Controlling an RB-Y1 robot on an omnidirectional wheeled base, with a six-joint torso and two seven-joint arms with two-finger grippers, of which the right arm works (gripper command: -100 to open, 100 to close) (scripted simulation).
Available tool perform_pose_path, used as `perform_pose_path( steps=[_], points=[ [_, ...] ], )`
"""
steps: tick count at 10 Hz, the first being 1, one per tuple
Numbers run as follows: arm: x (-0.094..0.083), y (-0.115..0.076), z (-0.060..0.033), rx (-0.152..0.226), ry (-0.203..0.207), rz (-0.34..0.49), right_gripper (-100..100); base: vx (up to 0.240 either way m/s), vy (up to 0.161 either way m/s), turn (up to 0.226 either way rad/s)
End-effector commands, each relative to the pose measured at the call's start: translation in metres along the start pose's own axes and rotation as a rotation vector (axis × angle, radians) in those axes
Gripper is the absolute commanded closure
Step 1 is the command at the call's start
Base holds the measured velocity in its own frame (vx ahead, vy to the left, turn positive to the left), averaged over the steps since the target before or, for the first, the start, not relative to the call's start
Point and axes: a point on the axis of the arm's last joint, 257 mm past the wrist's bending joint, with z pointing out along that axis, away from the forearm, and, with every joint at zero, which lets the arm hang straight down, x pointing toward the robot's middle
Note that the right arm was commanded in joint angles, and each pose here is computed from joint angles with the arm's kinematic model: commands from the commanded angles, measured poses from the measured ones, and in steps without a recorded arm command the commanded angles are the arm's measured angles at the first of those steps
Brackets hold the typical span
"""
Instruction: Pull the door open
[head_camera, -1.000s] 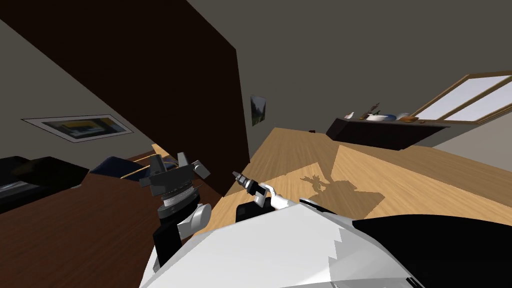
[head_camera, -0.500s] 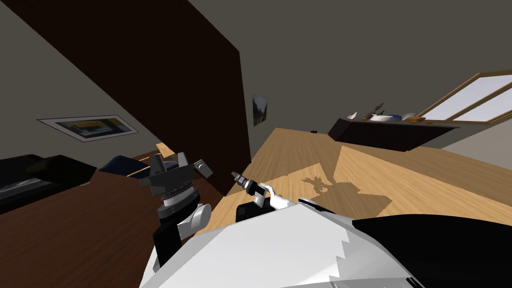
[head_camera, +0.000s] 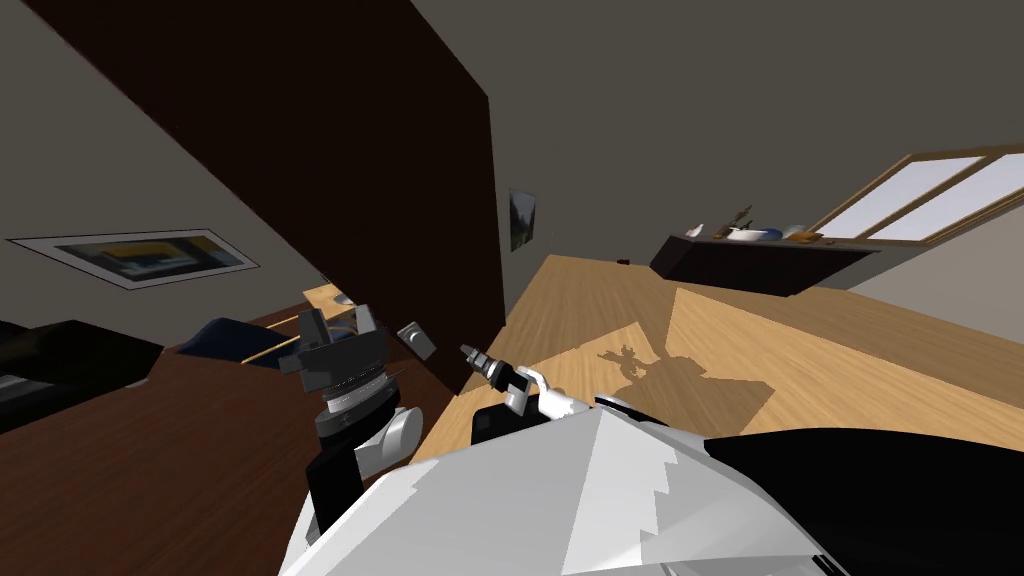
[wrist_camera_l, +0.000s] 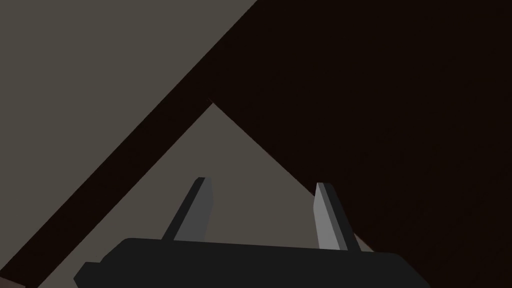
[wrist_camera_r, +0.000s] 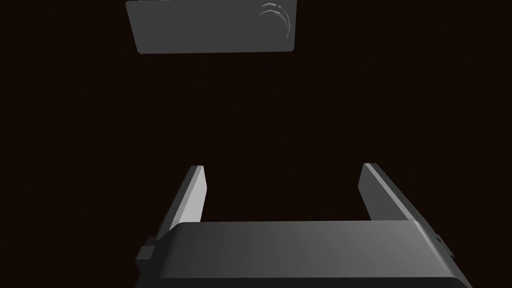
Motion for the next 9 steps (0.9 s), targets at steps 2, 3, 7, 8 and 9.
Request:
perform_pose_path(
  steps=[2, 3, 7, 8, 9],
  points=[
    [0.0061, 0.0022, 0.0029, -0.004, 0.011, 0.004, -100, 0.064, 0.203, -0.034],
    [0.0083, 0.0029, 0.0040, -0.005, 0.015, 0.006, -100, 0.076, 0.208, -0.023],
    [0.0120, 0.0043, 0.0062, -0.007, 0.021, 0.008, -100, 0.062, 0.166, -0.024],
    [0.0092, -0.0002, 0.0048, 0.002, 0.017, 0.010, -100, -0.059, -0.058, -0.023],
    [0.0082, -0.0015, 0.0044, 0.005, 0.016, 0.010, -100, -0.095, -0.125, -0.018]
  ],
)
